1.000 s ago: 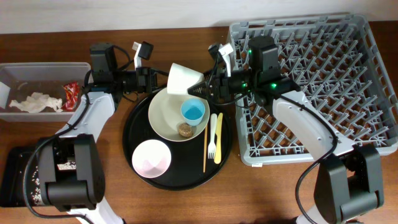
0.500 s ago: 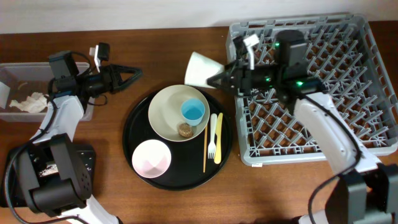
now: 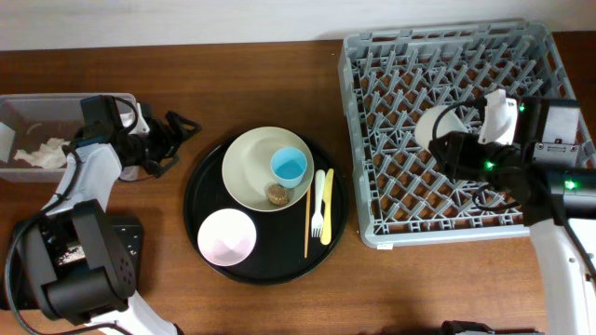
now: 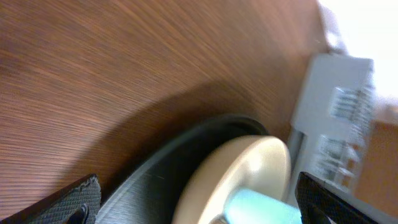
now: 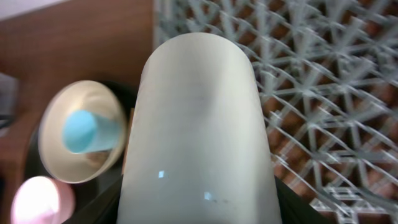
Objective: Sort waste into correct bins and load items into the dishwasher rack
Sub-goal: 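Release the left gripper and carry the white cup into the rack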
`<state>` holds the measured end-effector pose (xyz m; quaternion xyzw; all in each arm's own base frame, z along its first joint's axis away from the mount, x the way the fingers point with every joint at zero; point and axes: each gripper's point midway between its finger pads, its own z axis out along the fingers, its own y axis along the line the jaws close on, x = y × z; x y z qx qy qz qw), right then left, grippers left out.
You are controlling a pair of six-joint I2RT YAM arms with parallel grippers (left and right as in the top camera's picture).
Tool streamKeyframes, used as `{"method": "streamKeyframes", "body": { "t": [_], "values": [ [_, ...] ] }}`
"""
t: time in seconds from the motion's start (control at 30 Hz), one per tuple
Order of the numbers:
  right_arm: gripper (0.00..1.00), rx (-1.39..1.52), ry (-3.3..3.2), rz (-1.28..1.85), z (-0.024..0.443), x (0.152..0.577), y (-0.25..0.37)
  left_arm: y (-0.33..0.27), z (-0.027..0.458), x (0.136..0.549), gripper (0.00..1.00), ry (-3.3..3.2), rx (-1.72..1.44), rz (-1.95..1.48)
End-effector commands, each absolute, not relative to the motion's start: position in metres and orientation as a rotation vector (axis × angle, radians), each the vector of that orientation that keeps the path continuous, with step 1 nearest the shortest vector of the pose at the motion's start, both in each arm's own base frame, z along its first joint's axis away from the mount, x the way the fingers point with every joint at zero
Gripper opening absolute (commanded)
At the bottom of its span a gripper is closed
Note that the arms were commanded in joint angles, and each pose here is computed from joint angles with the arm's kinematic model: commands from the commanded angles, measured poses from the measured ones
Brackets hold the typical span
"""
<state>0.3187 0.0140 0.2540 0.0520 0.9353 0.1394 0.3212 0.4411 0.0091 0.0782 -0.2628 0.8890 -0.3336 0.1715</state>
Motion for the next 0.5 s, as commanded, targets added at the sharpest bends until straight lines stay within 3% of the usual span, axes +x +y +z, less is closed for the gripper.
{"method": "streamKeyframes", "body": {
  "t": [0.0,0.2,0.47],
  "values": [
    [0.41,0.213,2.455,0.202,0.271,0.319,-0.01,0.039,0.06,0.441,0.99,2.554,-0.813,-0.689],
    [0.41,0.323,2.604,0.006,0.316,0.34,-0.04,0.047,0.057,0.44,0.99,2.558,-0.83,-0.624],
    [0.33,0.254,2.759,0.004,0.234,0.413,-0.047,0.047,0.057,0.44,0.99,2.558,-0.83,-0.623]
  ]
}}
